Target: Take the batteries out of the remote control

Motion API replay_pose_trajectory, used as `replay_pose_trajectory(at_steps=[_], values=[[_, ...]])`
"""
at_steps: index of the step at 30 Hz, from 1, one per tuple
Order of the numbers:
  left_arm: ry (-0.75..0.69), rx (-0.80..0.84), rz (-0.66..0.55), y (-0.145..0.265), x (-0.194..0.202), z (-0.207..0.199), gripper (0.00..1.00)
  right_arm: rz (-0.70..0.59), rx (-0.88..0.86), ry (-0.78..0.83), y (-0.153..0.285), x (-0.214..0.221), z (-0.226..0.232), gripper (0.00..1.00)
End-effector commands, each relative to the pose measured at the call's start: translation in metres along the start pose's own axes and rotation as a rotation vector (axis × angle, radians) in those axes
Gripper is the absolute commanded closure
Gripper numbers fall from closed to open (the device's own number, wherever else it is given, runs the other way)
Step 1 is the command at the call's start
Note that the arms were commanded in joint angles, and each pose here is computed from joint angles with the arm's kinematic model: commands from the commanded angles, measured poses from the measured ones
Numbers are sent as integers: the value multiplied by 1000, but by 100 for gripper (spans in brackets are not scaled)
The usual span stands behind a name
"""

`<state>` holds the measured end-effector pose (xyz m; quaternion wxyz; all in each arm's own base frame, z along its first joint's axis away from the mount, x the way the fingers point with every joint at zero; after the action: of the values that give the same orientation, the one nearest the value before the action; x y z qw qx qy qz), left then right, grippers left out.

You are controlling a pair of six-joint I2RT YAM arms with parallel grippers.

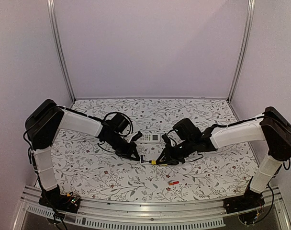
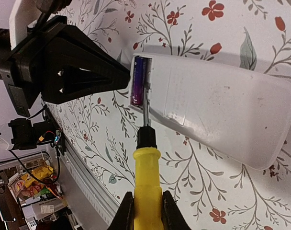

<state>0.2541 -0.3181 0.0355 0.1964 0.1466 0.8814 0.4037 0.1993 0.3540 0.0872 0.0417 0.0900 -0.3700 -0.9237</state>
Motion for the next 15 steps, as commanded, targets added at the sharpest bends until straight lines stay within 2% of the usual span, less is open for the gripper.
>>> replay_pose_trajectory(at_steps=[1, 15], values=[[24, -56, 41, -15, 10, 19, 96, 1, -82, 21, -3, 4, 8, 100], [29, -73, 48, -17, 11, 22, 97, -20, -225, 16, 13, 3, 17, 100]])
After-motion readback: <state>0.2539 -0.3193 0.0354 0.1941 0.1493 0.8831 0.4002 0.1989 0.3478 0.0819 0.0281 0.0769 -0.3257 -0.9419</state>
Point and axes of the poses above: each gripper's point midway between its finger pads, its own y axis back along the fingers, its own z axis along the line the jaws close on, x = y × z, the point moved 3 cm from there along y, back along the fingers, and after that the axes turned 1 degree about -y, right-handed, at the moved point
